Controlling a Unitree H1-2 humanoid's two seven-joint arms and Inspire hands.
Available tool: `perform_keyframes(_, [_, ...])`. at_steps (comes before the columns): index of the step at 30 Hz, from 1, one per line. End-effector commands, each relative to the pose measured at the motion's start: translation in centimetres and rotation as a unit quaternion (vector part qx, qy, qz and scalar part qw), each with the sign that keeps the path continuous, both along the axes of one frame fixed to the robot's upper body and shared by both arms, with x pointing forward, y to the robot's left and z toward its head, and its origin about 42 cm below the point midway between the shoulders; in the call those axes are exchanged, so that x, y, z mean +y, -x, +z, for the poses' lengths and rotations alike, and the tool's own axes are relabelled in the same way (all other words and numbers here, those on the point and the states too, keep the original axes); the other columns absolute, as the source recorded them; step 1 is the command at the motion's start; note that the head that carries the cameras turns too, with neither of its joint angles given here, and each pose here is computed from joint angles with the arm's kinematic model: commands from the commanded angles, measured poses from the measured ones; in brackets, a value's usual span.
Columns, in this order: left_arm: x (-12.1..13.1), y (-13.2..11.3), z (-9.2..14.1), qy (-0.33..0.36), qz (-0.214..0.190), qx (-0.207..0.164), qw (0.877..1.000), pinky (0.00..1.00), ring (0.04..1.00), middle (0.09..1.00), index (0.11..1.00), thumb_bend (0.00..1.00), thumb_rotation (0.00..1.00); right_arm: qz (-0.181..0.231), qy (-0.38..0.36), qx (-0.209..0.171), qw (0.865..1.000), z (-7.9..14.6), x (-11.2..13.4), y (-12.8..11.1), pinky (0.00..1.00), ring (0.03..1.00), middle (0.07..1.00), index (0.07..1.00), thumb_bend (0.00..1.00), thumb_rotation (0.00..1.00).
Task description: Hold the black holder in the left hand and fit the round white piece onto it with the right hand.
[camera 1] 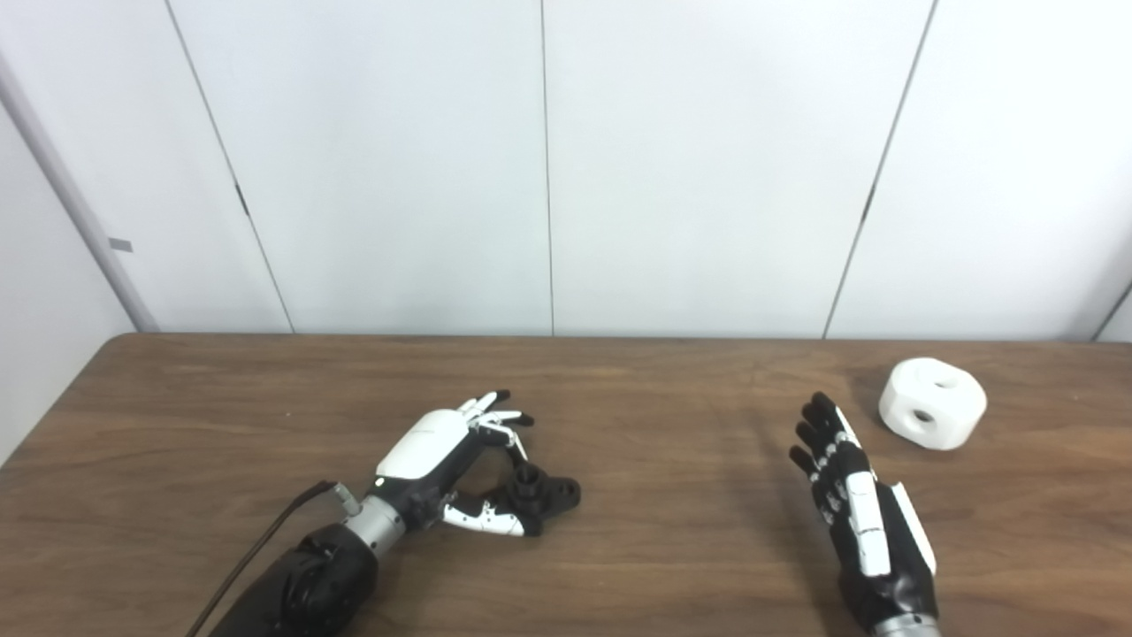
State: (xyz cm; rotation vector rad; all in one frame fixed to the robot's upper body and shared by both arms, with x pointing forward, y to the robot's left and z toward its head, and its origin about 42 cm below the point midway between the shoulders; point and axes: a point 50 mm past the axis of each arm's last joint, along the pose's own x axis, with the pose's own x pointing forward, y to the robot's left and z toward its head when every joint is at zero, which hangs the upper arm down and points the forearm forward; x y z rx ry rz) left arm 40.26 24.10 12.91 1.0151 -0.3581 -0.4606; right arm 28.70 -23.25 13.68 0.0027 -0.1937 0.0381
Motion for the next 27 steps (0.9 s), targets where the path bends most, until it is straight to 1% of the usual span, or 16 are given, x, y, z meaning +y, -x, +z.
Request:
perform_keyframes(1, [-0.6,-0.2,-0.3,-0.013,-0.013,0.008,1.0,1.0,1.0,0.854,0.482,0.52,0.05,-0.004,0.019,-0.035,0.999,2.5,0.3,-0.2,0.91,0.949,0.959,0.943,0.4,0.86])
perform_keyframes(2, [-0.6,-0.2,-0.3,-0.011,-0.015,0.008,1.0,1.0,1.0,0.853,0.482,0.52,0.05,-0.008,0.028,-0.037,0.999,3.1,0.3,0.0,0.91,0.948,0.958,0.94,0.4,0.81])
perform_keyframes(3, [-0.6,-0.3,-0.4,-0.01,-0.015,0.008,1.0,1.0,1.0,0.854,0.482,0.52,0.05,-0.014,0.035,-0.038,0.999,3.5,0.4,0.1,0.89,0.943,0.954,0.931,0.4,0.72])
perform_keyframes(4, [-0.6,-0.3,-0.4,-0.008,-0.015,0.009,1.0,1.0,1.0,0.853,0.482,0.52,0.05,-0.021,0.04,-0.04,0.998,4.0,0.4,0.2,0.87,0.936,0.948,0.923,0.41,0.67])
perform_keyframes(6, [-0.7,-0.4,-0.5,-0.005,-0.016,0.011,1.0,1.0,1.0,0.855,0.482,0.52,0.05,-0.035,0.054,-0.05,0.997,5.2,0.2,0.5,0.83,0.918,0.926,0.901,0.46,0.56])
perform_keyframes(9, [-0.7,-0.3,-0.5,-0.005,-0.017,0.009,1.0,1.0,1.0,0.856,0.482,0.52,0.05,-0.061,0.105,-0.082,0.989,7.3,-0.4,1.1,0.78,0.882,0.899,0.879,0.48,0.48])
perform_keyframes(11, [-0.7,-0.3,-0.6,-0.005,-0.016,0.01,1.0,1.0,1.0,0.857,0.482,0.52,0.05,-0.077,0.133,-0.108,0.982,9.0,-0.7,1.5,0.77,0.868,0.89,0.872,0.47,0.43])
perform_keyframes(15, [-0.7,-0.3,-1.0,-0.005,-0.017,0.01,1.0,1.0,1.0,0.853,0.482,0.52,0.05,-0.091,0.153,-0.15,0.973,12.3,-1.0,2.6,0.74,0.853,0.878,0.863,0.47,0.33])
perform_keyframes(19, [-0.6,-0.4,-1.2,-0.003,-0.017,0.011,1.0,1.0,1.0,0.851,0.482,0.52,0.05,-0.106,0.184,-0.183,0.96,14.6,-1.5,3.5,0.72,0.845,0.863,0.842,0.49,0.32])
perform_keyframes(21, [-0.5,-0.4,-1.3,0.001,-0.019,0.011,1.0,1.0,1.0,0.851,0.482,0.52,0.05,-0.13,0.225,-0.203,0.944,15.3,-2.0,3.7,0.69,0.817,0.842,0.825,0.51,0.34])
perform_keyframes(22, [-0.4,-0.5,-1.4,0.003,-0.02,0.01,1.0,1.0,1.0,0.85,0.482,0.52,0.05,-0.141,0.24,-0.209,0.937,15.6,-2.3,3.7,0.67,0.796,0.818,0.807,0.54,0.35])
perform_keyframes(23, [-0.3,-0.5,-1.3,0.004,-0.021,0.009,1.0,1.0,1.0,0.849,0.482,0.52,0.05,-0.153,0.261,-0.215,0.928,15.7,-2.8,3.6,0.67,0.791,0.81,0.798,0.55,0.35])
perform_keyframes(26, [-0.1,-0.5,-1.3,0.005,-0.021,0.006,1.0,1.0,1.0,0.849,0.482,0.52,0.05,-0.188,0.301,-0.219,0.909,15.8,-4.2,3.1,0.66,0.781,0.789,0.764,0.61,0.32])
perform_keyframes(27, [0.0,-0.5,-1.3,0.005,-0.02,0.006,1.0,1.0,1.0,0.849,0.482,0.52,0.05,-0.201,0.316,-0.221,0.9,15.8,-4.8,2.8,0.65,0.769,0.781,0.754,0.63,0.33])
